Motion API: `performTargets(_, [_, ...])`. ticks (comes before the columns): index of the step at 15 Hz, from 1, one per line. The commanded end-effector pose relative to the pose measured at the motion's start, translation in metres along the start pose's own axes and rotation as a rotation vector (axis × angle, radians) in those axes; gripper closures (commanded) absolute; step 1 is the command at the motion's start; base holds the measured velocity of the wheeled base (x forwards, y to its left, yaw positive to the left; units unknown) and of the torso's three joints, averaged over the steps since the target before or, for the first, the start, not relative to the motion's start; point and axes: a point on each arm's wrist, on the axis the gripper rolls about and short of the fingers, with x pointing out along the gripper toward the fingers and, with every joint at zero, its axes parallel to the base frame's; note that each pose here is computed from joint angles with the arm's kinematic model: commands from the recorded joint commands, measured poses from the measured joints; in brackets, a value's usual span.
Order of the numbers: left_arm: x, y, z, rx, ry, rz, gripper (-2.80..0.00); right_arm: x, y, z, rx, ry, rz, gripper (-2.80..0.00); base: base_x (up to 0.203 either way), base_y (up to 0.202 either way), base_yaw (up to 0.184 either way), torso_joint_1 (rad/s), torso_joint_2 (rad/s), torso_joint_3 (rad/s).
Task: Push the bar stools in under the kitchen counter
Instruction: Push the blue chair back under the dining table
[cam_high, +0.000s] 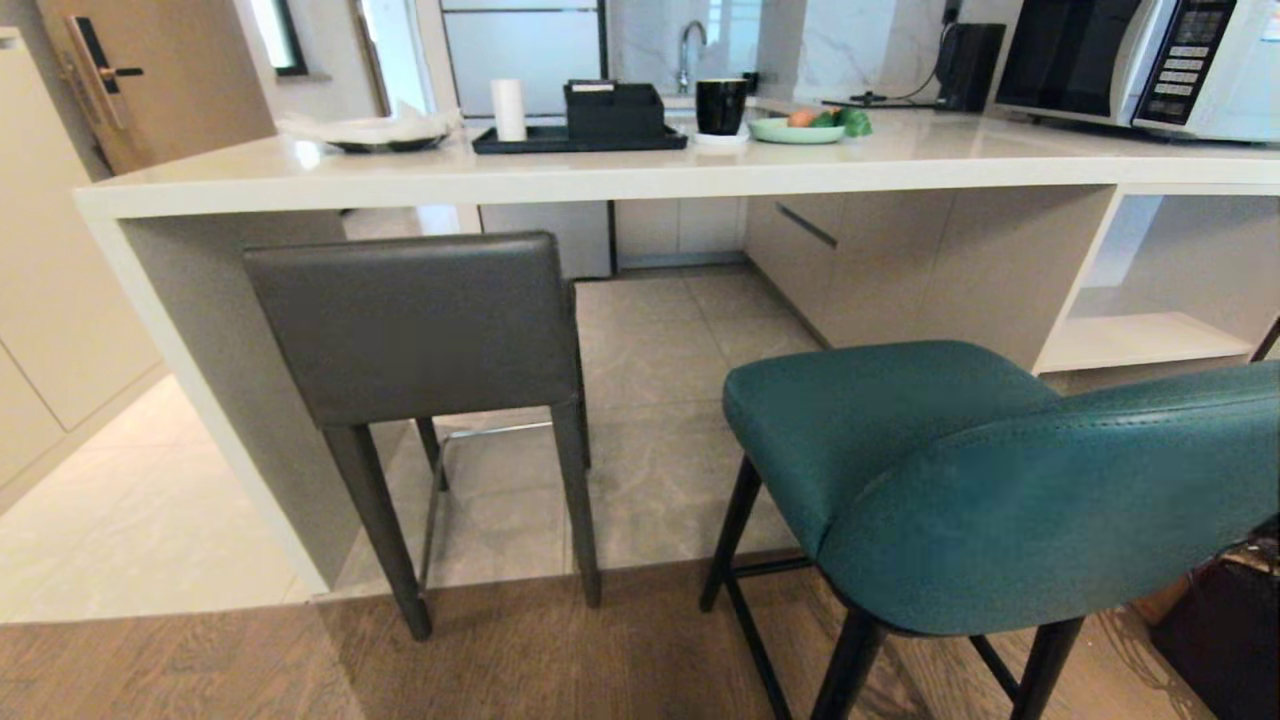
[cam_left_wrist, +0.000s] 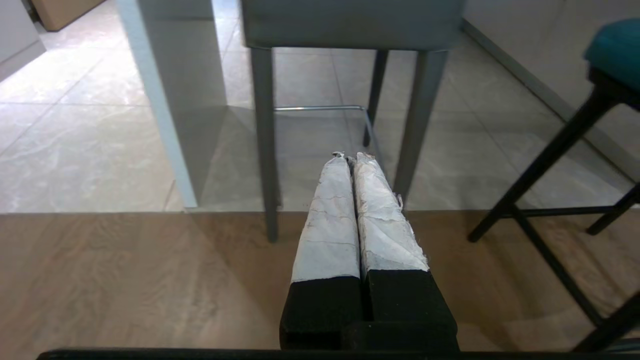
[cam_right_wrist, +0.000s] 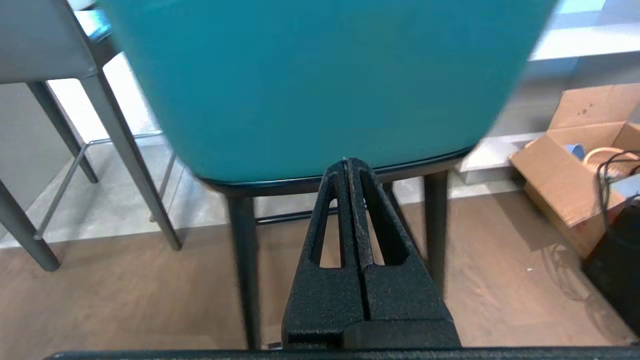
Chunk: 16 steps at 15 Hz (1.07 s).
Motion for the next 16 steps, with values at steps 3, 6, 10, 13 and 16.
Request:
performTargets(3, [0.0002,0.0000,-0.0003,0.000,0.002,0.001,0.00,0.0001,0.0000,0.0001,0.000,0.000,0.000,0.00,0.000,-0.196,0.002,0.000,0.00,0.003])
performTargets(6, [0.0002,0.0000,-0.0003,0.000,0.002,0.001,0.00,0.0001,0.0000,0.0001,0.002,0.000,0.000,0.00,0.000,-0.198,0.001,0.001,0.00,0.001])
performTargets(10, [0.0002,0.0000,-0.0003,0.000,0.002,-0.001,0.00,0.0001,0.0000,0.0001,0.015,0.000,0.000,0.00,0.000,-0.195,0.002,0.000,0.00,0.003])
performTargets(13, [0.0002,0.0001,-0.0003,0.000,0.002,-0.001,0.00,0.0001,0.0000,0.0001,0.015,0.000,0.000,0.00,0.000,-0.193,0.001,0.003,0.00,0.004])
performTargets(16, [0.0002,0.0001,-0.0003,0.000,0.002,-0.001,0.00,0.0001,0.0000,0.0000,0.015,0.002,-0.001,0.00,0.000,-0.193,0.002,-0.001,0.00,0.001])
